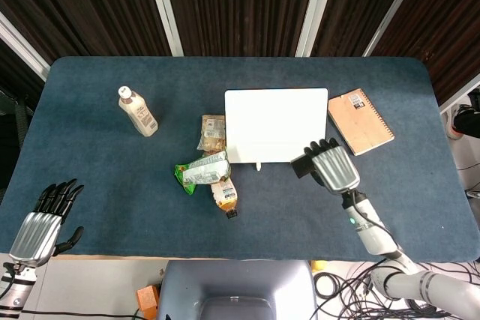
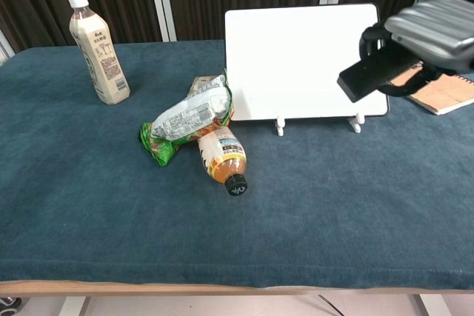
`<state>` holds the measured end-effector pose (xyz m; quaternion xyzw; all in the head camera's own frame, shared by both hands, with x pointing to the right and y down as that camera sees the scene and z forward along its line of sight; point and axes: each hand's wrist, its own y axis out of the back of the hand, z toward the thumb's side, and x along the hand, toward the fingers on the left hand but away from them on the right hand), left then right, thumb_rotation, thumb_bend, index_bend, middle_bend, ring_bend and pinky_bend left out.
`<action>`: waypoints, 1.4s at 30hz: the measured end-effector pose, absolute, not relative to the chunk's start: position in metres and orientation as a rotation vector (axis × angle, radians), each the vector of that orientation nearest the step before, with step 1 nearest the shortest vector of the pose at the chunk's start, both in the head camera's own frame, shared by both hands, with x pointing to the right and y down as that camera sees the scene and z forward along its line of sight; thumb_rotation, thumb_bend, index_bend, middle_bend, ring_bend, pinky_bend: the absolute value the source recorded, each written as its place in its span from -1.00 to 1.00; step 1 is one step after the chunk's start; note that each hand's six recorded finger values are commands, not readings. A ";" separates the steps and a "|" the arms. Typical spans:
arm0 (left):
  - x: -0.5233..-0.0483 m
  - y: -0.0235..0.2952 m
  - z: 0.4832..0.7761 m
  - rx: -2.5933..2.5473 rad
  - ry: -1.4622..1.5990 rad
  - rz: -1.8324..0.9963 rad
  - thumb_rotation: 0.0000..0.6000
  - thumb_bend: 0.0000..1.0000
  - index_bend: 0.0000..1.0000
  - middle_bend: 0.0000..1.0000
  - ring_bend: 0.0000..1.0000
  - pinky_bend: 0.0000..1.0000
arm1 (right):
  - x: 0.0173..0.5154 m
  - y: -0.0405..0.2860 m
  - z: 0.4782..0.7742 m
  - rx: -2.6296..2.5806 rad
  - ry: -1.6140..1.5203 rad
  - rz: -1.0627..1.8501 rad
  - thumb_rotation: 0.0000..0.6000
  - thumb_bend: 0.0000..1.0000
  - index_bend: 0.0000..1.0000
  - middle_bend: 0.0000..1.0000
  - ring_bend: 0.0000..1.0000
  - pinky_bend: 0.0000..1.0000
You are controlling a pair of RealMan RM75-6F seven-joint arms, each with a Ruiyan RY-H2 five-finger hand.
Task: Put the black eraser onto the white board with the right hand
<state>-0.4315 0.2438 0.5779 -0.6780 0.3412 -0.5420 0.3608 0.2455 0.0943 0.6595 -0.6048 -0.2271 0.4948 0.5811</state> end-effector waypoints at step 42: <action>-0.429 0.247 0.585 -1.779 0.833 -1.426 1.00 -0.31 -1.00 -1.00 -1.00 -0.87 | 0.192 0.028 0.731 -1.179 -0.617 1.246 1.00 -0.57 -0.12 -0.47 -0.07 -0.05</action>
